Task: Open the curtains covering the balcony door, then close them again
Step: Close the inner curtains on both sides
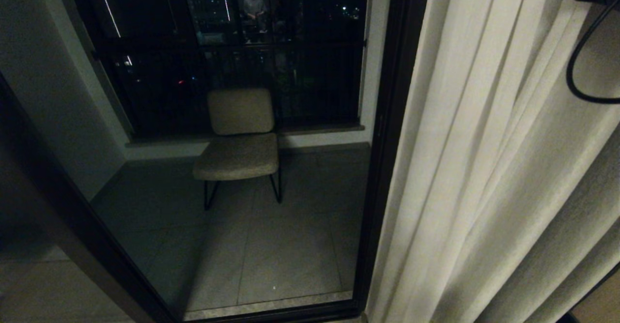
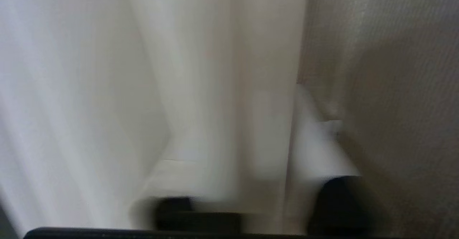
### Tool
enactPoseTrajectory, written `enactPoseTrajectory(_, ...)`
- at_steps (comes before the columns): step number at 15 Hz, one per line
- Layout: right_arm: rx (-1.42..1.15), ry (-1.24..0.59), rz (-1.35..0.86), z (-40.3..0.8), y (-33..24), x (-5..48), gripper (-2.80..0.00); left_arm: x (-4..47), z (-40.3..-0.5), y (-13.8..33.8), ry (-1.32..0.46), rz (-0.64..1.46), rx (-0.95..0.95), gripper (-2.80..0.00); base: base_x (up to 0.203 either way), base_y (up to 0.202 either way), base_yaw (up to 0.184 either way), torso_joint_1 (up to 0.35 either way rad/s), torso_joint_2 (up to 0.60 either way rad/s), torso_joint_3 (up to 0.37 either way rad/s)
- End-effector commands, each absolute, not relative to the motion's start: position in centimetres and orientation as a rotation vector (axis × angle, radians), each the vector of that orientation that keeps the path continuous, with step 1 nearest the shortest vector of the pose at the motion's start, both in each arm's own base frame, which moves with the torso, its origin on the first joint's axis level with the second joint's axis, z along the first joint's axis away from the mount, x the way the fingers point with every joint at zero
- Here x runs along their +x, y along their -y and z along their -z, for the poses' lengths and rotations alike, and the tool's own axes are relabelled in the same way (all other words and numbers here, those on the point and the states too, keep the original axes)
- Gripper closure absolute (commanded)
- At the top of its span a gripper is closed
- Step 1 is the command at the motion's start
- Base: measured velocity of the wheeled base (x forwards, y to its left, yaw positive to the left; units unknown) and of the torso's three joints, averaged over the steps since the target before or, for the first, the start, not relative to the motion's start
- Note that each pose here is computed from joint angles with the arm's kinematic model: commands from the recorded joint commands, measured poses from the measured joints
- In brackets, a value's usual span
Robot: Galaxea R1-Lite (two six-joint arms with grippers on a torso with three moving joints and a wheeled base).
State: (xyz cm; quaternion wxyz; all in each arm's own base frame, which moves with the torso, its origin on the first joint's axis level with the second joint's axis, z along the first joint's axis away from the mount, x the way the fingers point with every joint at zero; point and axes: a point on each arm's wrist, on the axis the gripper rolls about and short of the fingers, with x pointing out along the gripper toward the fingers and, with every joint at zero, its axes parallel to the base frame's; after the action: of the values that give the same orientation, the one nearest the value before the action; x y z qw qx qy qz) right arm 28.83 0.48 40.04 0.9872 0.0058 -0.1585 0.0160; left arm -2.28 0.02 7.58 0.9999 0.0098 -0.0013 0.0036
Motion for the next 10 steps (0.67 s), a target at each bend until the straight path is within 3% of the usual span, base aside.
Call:
enactPoseTrajectory(1,0.015,0.323,-0.056,-40.1,-1.1,27.4,0.00,-2.3,-7.6,0.0,0.003,-0.008,0.020,0.00,0.000,0.000,0.000,0.000,0.00,0.000)
enactPoseTrajectory(10,0.032,0.326,-0.166,-40.1,-4.2,26.4,0.00,-2.3,-7.6,0.0,0.003,-0.008,0.020,0.00,0.000,0.000,0.000,0.000,0.00,0.000)
